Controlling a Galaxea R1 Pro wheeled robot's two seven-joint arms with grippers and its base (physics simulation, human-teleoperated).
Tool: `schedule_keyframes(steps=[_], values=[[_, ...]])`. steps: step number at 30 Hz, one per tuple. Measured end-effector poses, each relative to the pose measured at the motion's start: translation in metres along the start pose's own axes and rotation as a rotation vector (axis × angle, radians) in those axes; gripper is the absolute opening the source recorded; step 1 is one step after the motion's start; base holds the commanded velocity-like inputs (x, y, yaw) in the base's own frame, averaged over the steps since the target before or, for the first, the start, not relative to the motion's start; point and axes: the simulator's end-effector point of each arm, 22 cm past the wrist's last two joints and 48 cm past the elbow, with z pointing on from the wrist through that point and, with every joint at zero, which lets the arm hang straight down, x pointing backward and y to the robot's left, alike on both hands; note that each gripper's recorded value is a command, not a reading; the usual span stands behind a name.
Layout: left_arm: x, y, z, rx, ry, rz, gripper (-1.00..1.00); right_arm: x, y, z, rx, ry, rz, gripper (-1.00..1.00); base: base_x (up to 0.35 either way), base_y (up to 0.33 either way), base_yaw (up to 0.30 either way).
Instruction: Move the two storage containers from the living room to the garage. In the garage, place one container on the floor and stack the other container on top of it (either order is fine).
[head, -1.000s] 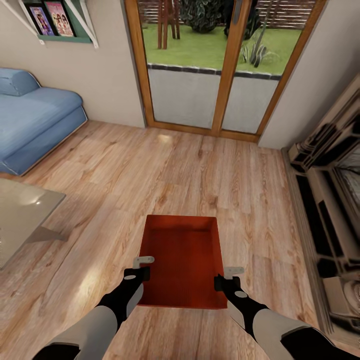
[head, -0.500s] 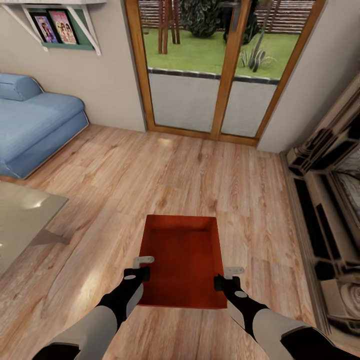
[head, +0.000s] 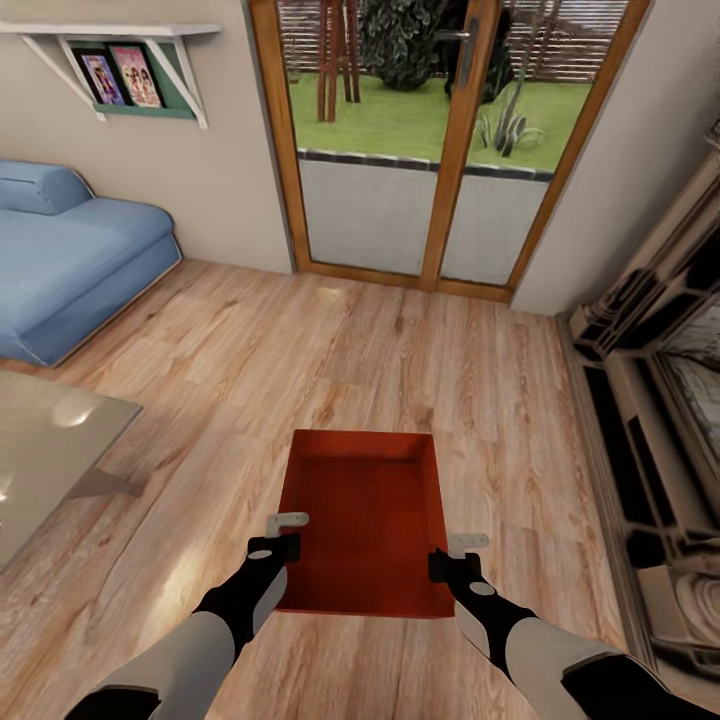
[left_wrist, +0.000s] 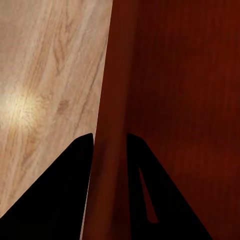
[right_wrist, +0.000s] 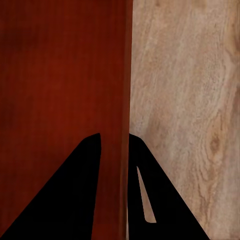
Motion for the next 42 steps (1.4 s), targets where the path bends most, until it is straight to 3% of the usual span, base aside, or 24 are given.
schedule_keyframes(steps=[42], values=[[-0.039, 0.000, -0.027, 0.002, -0.067, -0.012, -1.00, -0.042, 0.000, -0.021, -0.001, -0.069, -0.003, -1.00, 0.000, 0.000, 0.000]])
